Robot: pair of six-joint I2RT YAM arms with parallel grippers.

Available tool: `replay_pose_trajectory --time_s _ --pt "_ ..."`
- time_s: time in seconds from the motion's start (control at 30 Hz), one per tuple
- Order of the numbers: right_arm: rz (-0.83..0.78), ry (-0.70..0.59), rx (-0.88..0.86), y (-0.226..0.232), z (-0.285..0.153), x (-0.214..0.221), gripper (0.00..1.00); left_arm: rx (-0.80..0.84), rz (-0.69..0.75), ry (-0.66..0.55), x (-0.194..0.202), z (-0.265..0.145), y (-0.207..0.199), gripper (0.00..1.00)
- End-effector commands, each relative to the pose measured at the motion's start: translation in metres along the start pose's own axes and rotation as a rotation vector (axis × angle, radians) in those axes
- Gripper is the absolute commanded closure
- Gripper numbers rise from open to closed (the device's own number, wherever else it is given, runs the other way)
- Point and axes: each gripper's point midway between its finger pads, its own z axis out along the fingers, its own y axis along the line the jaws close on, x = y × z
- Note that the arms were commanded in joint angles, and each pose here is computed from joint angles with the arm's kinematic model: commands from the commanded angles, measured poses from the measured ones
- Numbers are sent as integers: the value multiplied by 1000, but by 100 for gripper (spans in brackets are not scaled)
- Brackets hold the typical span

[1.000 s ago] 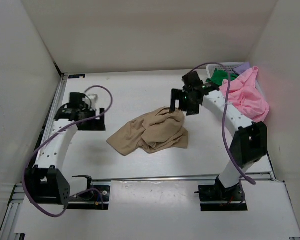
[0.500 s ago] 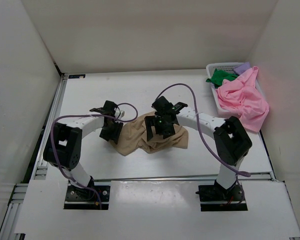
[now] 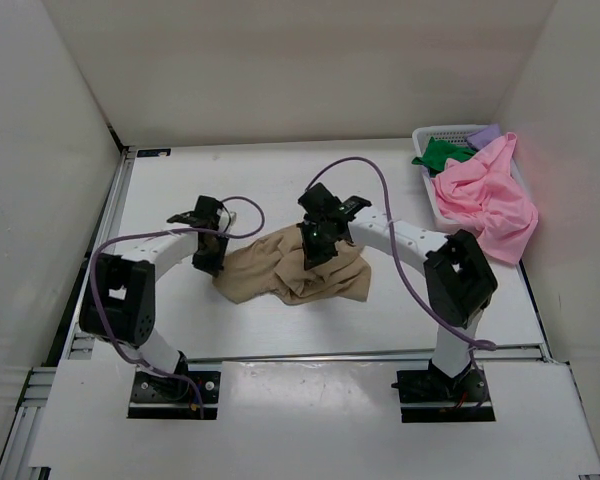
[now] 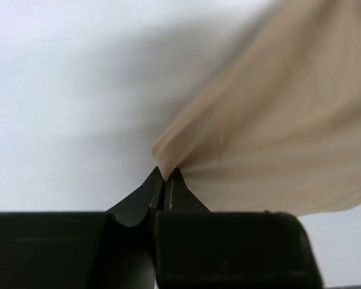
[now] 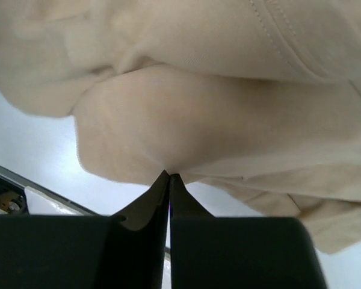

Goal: Fold and stack the t-shirts
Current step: Flatten out the tshirt

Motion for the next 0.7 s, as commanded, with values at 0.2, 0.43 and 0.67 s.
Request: replay_pose_trajectory --time_s 0.2,0.43,0.67 --pt "-168 -301 -222 62 -156 -37 100 -433 -318 -468 -94 -148 151 90" --pt "-138 -420 -282 41 -221 -4 100 -461 -358 -960 -208 -332 164 90" --pt "36 -373 -200 0 -187 11 100 -404 -260 -850 -298 -243 124 81"
